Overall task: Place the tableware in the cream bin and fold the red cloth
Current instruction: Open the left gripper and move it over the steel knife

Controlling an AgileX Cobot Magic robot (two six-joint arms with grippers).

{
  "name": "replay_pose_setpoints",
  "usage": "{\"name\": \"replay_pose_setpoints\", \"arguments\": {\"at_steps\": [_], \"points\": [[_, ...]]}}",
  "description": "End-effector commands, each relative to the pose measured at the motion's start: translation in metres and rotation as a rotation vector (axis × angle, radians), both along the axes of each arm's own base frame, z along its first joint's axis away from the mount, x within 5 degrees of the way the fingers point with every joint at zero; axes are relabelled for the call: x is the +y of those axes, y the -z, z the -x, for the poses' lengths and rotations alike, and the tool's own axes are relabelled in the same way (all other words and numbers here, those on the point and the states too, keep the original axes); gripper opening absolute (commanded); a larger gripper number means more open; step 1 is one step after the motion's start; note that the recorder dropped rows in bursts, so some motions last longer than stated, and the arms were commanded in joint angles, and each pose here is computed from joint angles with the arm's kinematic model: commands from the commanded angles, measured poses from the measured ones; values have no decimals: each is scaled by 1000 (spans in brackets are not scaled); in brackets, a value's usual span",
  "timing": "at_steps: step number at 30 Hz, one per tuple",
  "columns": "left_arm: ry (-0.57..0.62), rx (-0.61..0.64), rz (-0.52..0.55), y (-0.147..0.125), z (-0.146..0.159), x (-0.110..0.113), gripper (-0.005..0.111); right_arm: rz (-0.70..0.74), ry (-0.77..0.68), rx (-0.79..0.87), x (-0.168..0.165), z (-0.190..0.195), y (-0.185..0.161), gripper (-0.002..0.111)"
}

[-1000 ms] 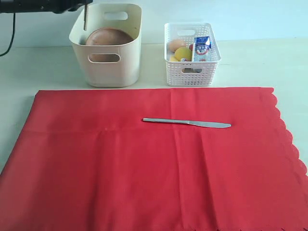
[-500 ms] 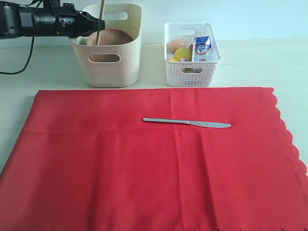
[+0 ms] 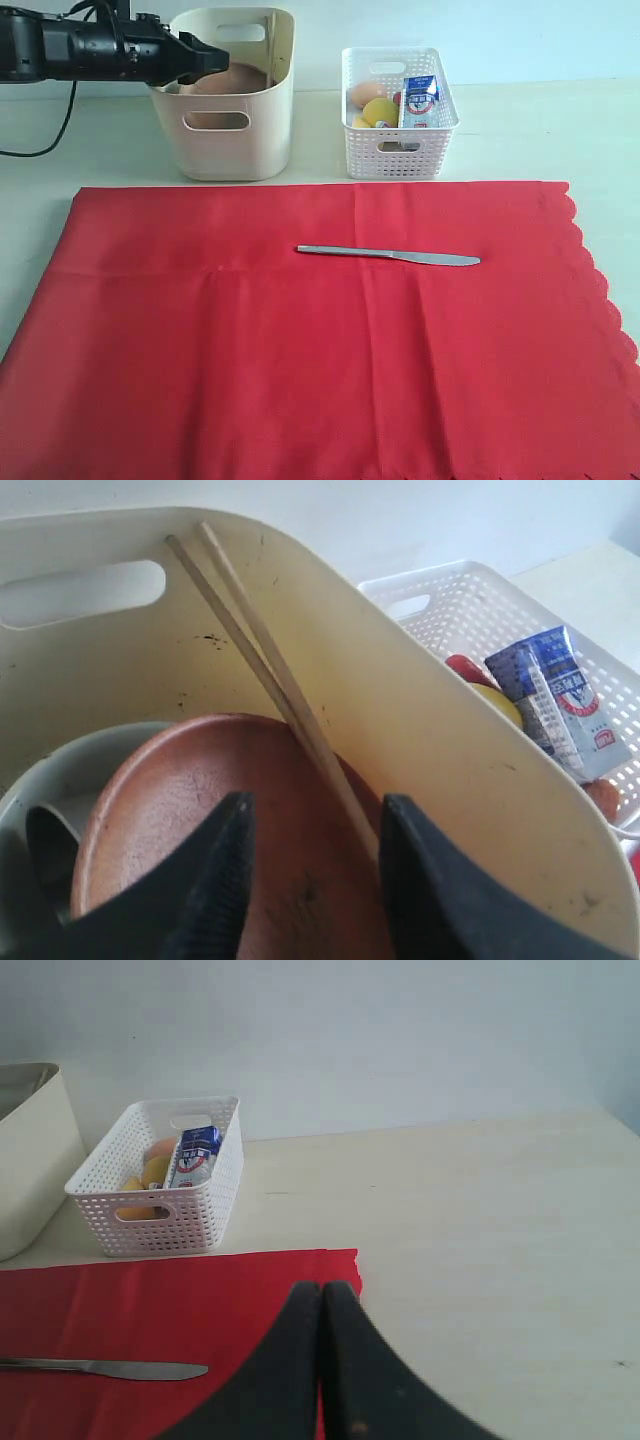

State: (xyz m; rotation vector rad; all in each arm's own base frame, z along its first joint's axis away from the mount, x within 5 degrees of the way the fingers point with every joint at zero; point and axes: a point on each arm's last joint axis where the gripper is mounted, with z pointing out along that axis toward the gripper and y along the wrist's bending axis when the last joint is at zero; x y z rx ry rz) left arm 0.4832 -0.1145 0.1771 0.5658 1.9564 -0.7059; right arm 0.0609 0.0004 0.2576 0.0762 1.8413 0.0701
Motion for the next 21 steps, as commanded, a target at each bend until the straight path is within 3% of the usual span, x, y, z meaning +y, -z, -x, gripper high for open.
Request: {"name": "replay_pose_setpoints", "arguments": {"at_steps": [1,14,21], "points": [[32,-32,-5,-19,4,-4,42,3,0,-4,0,-1,0,0],[137,3,26,-76,31,-8,42,3,0,-8,0,-1,-1,0],[304,90,53,-89,52,-15,42,3,0,-8,0,-1,-1,0]]}}
